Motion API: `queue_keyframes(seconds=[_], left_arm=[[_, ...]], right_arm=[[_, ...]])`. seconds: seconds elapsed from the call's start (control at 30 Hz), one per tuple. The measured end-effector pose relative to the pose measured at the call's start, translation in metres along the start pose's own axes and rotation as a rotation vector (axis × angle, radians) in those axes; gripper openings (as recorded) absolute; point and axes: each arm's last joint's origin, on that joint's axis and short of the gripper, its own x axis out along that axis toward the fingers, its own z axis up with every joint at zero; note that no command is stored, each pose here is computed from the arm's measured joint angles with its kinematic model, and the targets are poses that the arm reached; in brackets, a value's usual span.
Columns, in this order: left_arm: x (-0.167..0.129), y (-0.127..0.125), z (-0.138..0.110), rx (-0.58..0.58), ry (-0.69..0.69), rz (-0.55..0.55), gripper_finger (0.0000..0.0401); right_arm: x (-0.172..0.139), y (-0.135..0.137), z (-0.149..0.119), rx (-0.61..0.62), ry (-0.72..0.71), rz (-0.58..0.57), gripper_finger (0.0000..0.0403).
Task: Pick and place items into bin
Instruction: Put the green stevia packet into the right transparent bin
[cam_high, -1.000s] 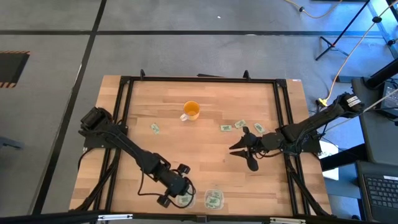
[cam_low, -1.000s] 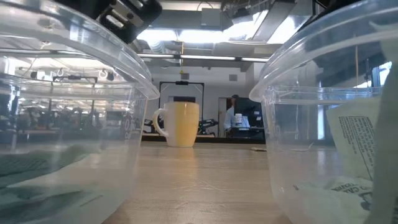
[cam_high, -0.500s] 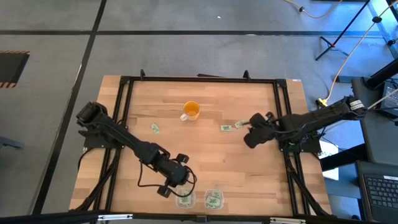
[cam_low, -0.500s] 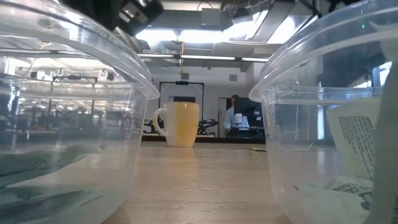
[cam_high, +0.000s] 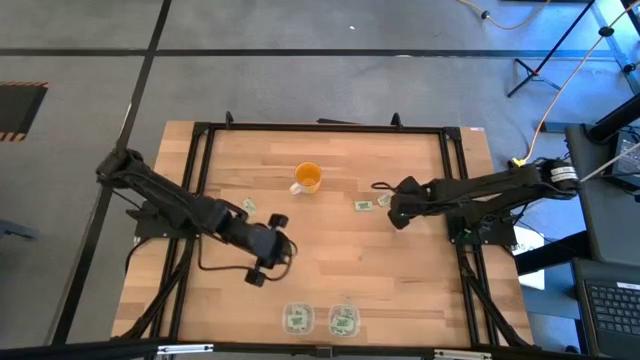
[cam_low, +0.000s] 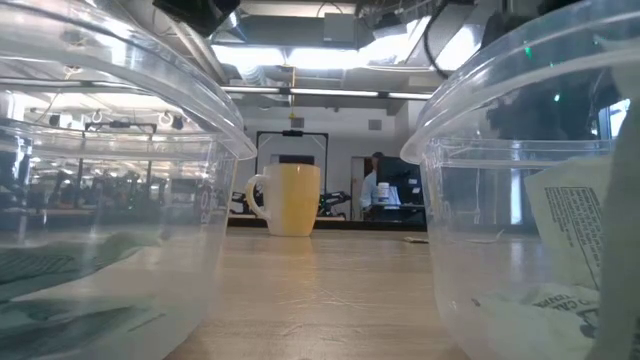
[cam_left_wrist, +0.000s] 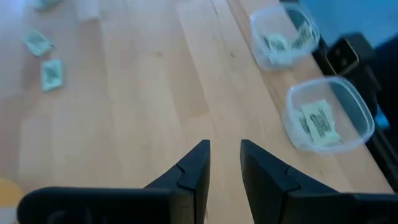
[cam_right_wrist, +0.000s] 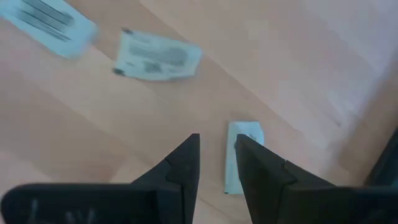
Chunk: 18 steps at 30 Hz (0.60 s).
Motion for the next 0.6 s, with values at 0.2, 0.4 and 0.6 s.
queue_keyframes(seconds=[0.2, 0.4, 0.6], left_arm=[[-0.017, 0.017, -0.028, -0.050, -0.140, 0.030, 0.0084], [-0.025, 0.033, -0.061, -0.100, -0.277, 0.065, 0.0084], [-0.032, 0.042, -0.086, -0.132, -0.380, 0.094, 0.0084]], right_arm=[[0.020, 0.007, -0.001, -0.030, 0.070, -0.090, 0.0108], [0.033, 0.014, -0.003, -0.048, 0.108, -0.129, 0.0108], [0.040, 0.018, -0.003, -0.050, 0.118, -0.136, 0.0108]])
